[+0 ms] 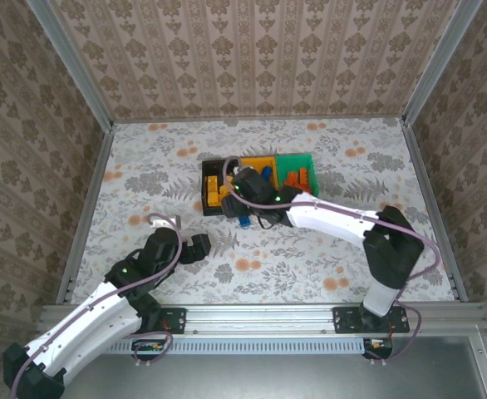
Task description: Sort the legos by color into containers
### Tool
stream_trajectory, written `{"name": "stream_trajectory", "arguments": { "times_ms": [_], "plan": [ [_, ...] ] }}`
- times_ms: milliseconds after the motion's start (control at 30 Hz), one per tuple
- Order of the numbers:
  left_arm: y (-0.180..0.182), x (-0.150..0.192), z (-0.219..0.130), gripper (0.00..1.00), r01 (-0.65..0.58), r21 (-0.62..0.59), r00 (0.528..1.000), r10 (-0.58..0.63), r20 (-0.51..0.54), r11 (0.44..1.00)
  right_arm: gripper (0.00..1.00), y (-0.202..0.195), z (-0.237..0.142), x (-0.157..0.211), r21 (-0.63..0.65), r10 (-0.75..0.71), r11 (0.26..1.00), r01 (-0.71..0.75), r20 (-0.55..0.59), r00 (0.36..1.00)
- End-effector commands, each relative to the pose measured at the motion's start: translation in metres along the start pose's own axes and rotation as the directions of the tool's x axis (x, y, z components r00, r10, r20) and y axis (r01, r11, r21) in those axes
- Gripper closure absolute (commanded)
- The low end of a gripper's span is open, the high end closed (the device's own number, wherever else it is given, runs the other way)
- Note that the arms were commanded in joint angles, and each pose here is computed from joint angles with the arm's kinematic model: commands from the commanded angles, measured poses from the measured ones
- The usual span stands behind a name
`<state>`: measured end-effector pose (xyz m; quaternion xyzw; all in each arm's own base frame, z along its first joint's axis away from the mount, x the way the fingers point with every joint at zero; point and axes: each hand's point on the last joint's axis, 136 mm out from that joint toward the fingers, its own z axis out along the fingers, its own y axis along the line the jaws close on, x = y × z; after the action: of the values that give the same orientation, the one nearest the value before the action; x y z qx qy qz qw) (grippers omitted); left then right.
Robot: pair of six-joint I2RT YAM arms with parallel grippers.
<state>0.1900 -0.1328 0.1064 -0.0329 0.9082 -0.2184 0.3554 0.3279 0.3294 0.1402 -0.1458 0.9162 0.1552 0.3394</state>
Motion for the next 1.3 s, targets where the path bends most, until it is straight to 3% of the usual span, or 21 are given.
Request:
{"name": "stream_trajectory", "arguments": {
  "times_ms": [0,233,467,733,900,1067,1267],
  "plan": [
    [0.0,-0.003,-0.001,0.0,0.02,0.005,1.0,-0.02,0.013,1.0,0.23,-0.007,0.0,0.031,-0.001,0.021,1.0,-0.022,-0.037,0.999],
    [0.001,-0.004,-0.001,0.0,0.028,0.003,0.999,-0.028,0.015,1.0,0.23,-0.023,0.031,0.072,0.062,0.028,0.998,-0.021,-0.124,0.992],
    [0.001,-0.002,-0.001,0.0,0.029,0.003,1.0,-0.029,0.008,1.0,0.24,-0.021,0.067,0.074,0.095,0.006,0.995,0.008,-0.139,0.99],
    [0.003,0.001,0.001,0.0,0.034,0.0,0.999,-0.034,0.003,0.999,0.27,-0.035,0.083,0.07,0.188,-0.015,0.981,0.04,-0.133,0.991],
    [0.003,0.002,0.002,0.0,0.038,0.005,0.999,-0.038,0.003,0.999,0.39,-0.039,0.089,0.07,0.213,-0.02,0.976,0.051,-0.146,0.989],
    [0.004,0.003,0.003,0.0,0.04,0.003,0.999,-0.04,0.0,0.999,0.58,-0.038,0.082,0.074,0.191,-0.013,0.981,0.041,-0.148,0.989],
    [0.003,0.002,0.004,0.0,0.044,0.006,0.999,-0.044,0.005,0.999,0.66,-0.035,0.049,0.08,0.139,0.006,0.99,0.012,-0.131,0.991]
  ]
}}
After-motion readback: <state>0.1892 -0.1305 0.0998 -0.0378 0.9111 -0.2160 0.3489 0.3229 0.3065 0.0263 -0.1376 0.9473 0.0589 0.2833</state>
